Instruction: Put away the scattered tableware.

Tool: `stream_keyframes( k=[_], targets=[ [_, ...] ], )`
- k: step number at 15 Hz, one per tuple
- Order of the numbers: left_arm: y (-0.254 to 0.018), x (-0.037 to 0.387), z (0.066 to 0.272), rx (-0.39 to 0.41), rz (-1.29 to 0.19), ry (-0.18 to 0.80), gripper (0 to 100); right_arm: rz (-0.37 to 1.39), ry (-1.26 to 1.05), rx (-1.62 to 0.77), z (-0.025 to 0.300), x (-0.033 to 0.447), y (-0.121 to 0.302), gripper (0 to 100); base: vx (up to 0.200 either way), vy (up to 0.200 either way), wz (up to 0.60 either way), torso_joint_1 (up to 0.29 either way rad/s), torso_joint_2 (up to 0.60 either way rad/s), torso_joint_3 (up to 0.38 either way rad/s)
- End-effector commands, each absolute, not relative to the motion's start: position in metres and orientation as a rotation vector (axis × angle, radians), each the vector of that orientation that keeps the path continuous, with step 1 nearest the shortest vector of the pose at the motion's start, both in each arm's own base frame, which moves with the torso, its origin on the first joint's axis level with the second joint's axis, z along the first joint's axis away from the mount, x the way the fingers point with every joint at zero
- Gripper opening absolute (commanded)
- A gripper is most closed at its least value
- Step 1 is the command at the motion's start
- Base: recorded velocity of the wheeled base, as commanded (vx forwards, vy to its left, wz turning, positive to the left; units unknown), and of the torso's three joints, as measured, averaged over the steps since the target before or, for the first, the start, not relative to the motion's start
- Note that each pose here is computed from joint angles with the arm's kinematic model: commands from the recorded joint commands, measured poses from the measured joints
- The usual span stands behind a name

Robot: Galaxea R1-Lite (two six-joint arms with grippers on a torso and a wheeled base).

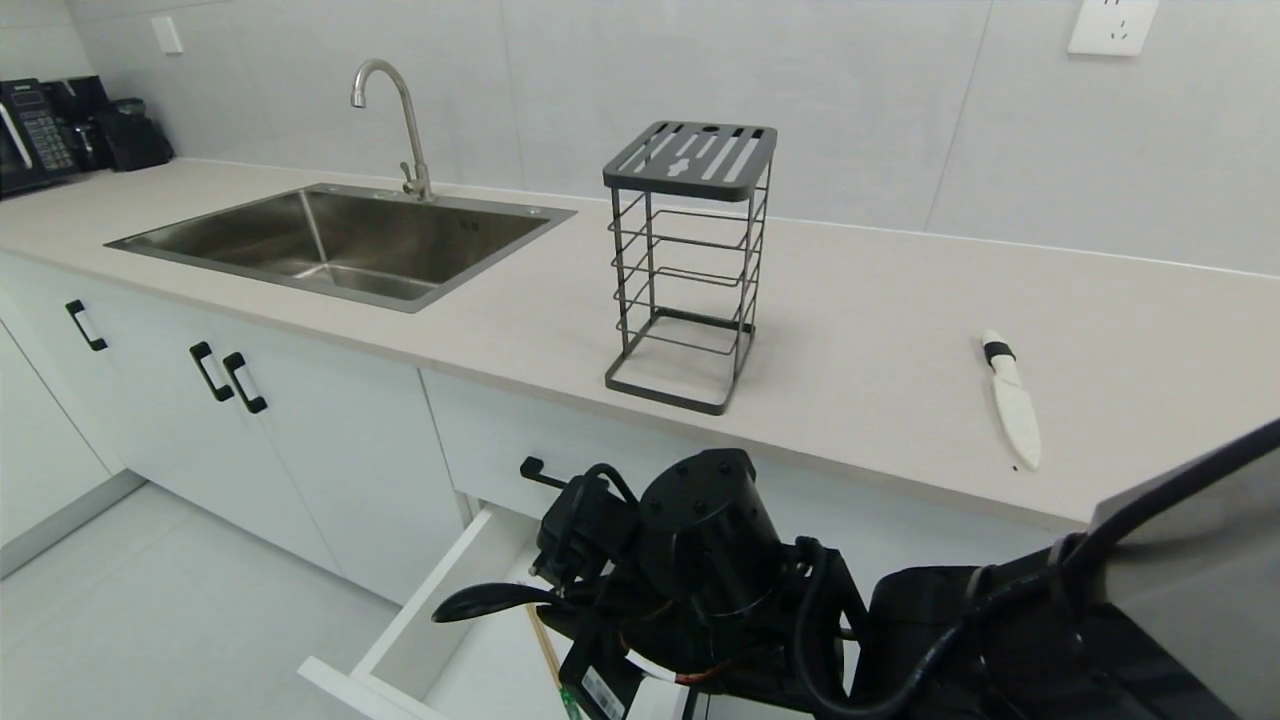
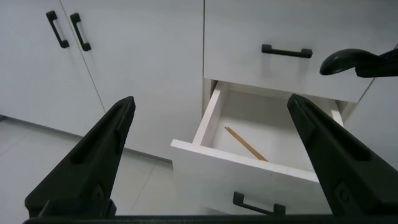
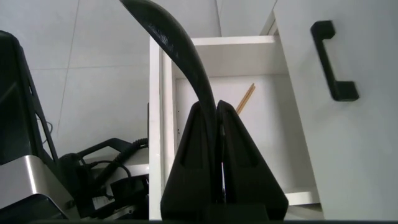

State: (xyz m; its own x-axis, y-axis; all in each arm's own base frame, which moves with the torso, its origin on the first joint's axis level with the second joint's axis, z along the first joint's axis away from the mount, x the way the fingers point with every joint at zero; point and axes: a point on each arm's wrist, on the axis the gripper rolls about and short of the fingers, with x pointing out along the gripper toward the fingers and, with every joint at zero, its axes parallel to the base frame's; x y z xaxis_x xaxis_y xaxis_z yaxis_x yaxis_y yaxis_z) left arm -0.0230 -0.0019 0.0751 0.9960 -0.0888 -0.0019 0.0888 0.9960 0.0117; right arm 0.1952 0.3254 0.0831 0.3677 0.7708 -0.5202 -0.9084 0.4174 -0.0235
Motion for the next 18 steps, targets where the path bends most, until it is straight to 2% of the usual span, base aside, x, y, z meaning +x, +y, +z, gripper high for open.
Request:
stream_keyframes(
  k=[1,12,18],
  targets=[
    [-0.002,-0.023,0.075,0.012,-0.089,0.003,100,1.105,0.479,-0.336,0.079,0.197,0.328,0,0.0,0.0,0.0,-0.251,0.47,0.217],
    [-0.002,-0.023,0.075,0.012,-0.089,0.003,100,1.09,0.457,-0.371,0.062,0.223,0.344,0,0.0,0.0,0.0,-0.241,0.36,0.142],
    [-0.002,-0.023,0.075,0.012,-0.089,0.003,100,1.077,0.508,-0.414,-0.003,0.274,0.361,0,0.0,0.0,0.0,-0.024,0.17,0.059]
  ],
)
